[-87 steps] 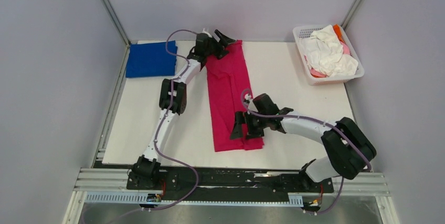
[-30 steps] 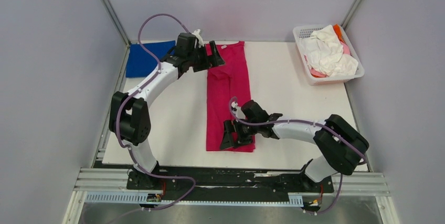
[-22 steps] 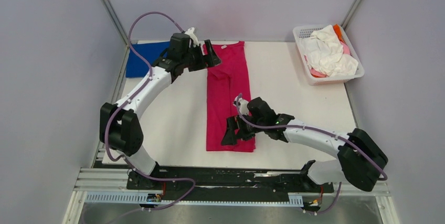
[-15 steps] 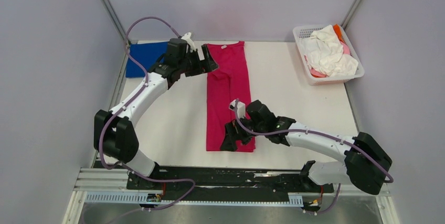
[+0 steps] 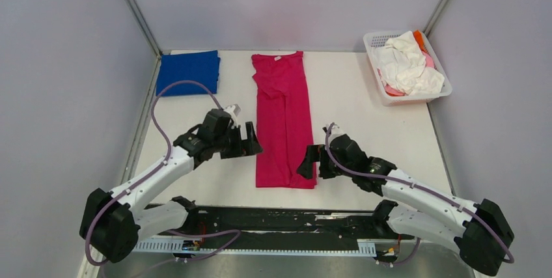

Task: Fold and stack the t-shirts
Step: Grab the bottom of the folded rectangular tshirt with both arms

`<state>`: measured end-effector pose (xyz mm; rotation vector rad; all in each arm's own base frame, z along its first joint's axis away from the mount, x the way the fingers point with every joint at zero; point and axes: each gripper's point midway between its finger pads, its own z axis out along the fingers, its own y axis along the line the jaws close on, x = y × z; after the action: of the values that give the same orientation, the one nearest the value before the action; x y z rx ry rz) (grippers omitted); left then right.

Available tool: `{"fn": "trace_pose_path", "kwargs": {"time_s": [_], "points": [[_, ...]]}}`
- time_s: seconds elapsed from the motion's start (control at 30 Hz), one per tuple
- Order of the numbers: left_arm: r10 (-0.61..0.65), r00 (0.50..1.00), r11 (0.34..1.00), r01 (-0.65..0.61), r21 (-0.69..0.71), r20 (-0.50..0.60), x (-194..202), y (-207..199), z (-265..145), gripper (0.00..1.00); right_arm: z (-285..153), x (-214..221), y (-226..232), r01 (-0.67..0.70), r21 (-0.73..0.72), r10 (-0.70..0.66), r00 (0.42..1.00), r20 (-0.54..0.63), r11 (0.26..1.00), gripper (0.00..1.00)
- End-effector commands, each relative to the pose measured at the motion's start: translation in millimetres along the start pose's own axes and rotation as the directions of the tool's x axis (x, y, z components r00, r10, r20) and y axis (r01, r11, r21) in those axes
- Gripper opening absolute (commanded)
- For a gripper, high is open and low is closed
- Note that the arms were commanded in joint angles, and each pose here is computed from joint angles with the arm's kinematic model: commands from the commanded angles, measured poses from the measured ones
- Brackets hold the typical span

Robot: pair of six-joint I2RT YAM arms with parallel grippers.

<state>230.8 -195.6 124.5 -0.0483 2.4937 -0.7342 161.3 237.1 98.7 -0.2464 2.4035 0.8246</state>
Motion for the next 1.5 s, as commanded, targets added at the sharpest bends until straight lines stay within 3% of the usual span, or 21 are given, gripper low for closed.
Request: {"fn": "trace_pose_path", "kwargs": {"time_s": [0.0, 0.1, 0.27, 0.47, 0.7, 0.83, 0.9, 1.03, 1.13, 1.3, 1.47], "points": [[-0.053, 0.983, 0.996, 0.064, 0.056, -0.173, 67, -1, -1, 1.0, -2, 17, -26, -0.165, 0.08, 0.166, 0.986, -0.007, 0.983, 1.0], [-0.079, 0.966, 0.995, 0.091, 0.037, -0.245, 102, 7, 4, 0.96, 2, 26, -33, -0.206, 0.107, 0.21, 0.977, -0.026, 0.973, 0.95], [-0.053, 0.961, 0.997, 0.065, 0.036, -0.27, 116, 4, 16, 0.86, 15, 35, -43, -0.268, 0.169, 0.284, 0.956, -0.078, 0.948, 0.68], [-0.052, 0.945, 0.999, 0.047, -0.026, -0.323, 129, 15, 31, 0.69, 25, 52, -40, -0.275, 0.163, 0.303, 0.936, -0.18, 0.947, 0.54], [-0.054, 0.933, 0.996, 0.022, -0.092, -0.355, 139, 27, 42, 0.63, 27, 61, -41, -0.264, 0.165, 0.297, 0.928, -0.225, 0.95, 0.37], [-0.05, 0.928, 0.994, 0.012, -0.106, -0.369, 142, 29, 45, 0.53, 26, 63, -40, -0.269, 0.16, 0.301, 0.924, -0.234, 0.95, 0.32], [-0.05, 0.924, 0.994, 0.009, -0.109, -0.379, 144, 29, 46, 0.42, 26, 65, -40, -0.27, 0.158, 0.302, 0.923, -0.238, 0.95, 0.29], [-0.056, 0.922, 0.989, -0.002, -0.15, -0.383, 147, 36, 42, 0.01, 22, 73, -38, -0.277, 0.142, 0.306, 0.914, -0.267, 0.951, 0.14], [-0.058, 0.916, 0.991, 0.004, -0.136, -0.397, 155, 34, 34, 0.0, 16, 81, -37, -0.287, 0.121, 0.31, 0.907, -0.285, 0.95, 0.0], [-0.059, 0.895, 0.995, 0.015, -0.102, -0.442, 174, 27, 12, 0.0, 4, 87, -23, -0.297, 0.032, 0.291, 0.901, -0.321, 0.954, 0.0], [-0.02, 0.928, 0.997, 0.046, 0.062, -0.372, 156, -7, 8, 0.0, -6, 72, -3, -0.264, -0.083, 0.229, 0.927, -0.297, 0.961, 0.0]]}}
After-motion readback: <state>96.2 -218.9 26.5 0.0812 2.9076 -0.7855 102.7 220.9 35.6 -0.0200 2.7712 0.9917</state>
